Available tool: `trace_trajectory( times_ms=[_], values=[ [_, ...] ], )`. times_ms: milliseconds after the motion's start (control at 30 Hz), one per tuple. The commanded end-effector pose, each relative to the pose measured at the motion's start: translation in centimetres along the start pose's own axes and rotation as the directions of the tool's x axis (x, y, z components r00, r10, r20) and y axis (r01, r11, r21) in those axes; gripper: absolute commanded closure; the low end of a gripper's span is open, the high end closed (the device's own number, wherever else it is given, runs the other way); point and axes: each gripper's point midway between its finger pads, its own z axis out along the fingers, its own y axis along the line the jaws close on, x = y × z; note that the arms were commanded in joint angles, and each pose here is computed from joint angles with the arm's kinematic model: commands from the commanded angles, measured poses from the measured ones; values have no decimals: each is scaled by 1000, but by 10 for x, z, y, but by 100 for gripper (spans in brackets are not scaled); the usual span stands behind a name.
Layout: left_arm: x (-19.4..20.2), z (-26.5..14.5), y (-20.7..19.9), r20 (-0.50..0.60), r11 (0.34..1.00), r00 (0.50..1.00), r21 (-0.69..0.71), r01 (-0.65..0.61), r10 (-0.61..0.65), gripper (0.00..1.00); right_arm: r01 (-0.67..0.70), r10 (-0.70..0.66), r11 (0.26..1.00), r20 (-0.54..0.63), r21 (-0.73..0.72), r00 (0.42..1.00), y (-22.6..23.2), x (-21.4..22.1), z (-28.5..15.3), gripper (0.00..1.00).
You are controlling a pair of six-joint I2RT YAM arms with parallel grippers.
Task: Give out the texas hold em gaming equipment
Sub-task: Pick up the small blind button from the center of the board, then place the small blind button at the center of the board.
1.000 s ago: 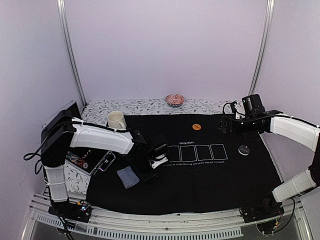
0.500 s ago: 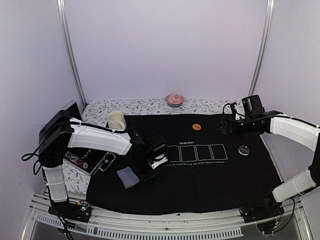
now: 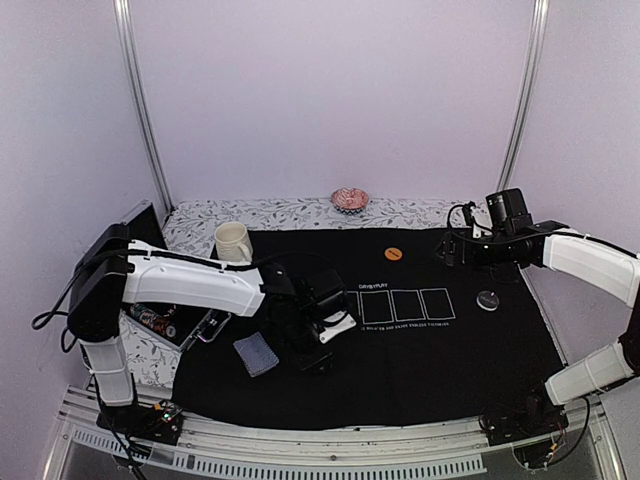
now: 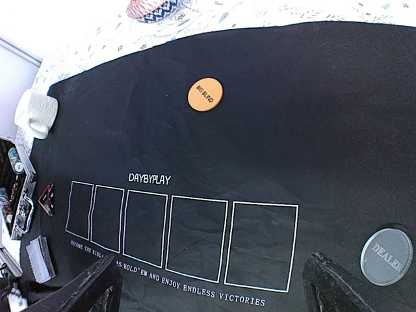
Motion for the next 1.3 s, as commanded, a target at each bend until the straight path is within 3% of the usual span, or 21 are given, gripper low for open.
trace_trajectory(
  times_ms=[0, 200, 633, 967, 1267],
  values=[
    [-32, -6, -41, 70, 993, 993, 70, -98, 93, 58, 2, -2, 1000, 28, -25, 1000, 8, -6, -9, 1],
    [-50, 24, -83, 47, 971, 976, 93, -218, 215, 59, 3, -2, 1000, 28, -25, 1000, 9, -6, -12, 1],
    [-36, 48, -101, -23, 955, 959, 104, -278, 282, 58, 1, 0, 1000, 34, -18, 999, 8, -4, -17, 1],
    [-41, 41, -97, -5, 958, 960, 65, -280, 281, 30, 0, 1, 1000, 39, -21, 999, 9, -6, -20, 1],
    [-64, -5, -102, 135, 956, 953, 76, -282, 271, 20, 9, -7, 1000, 73, -26, 997, 13, -14, -31, 1]
  ],
)
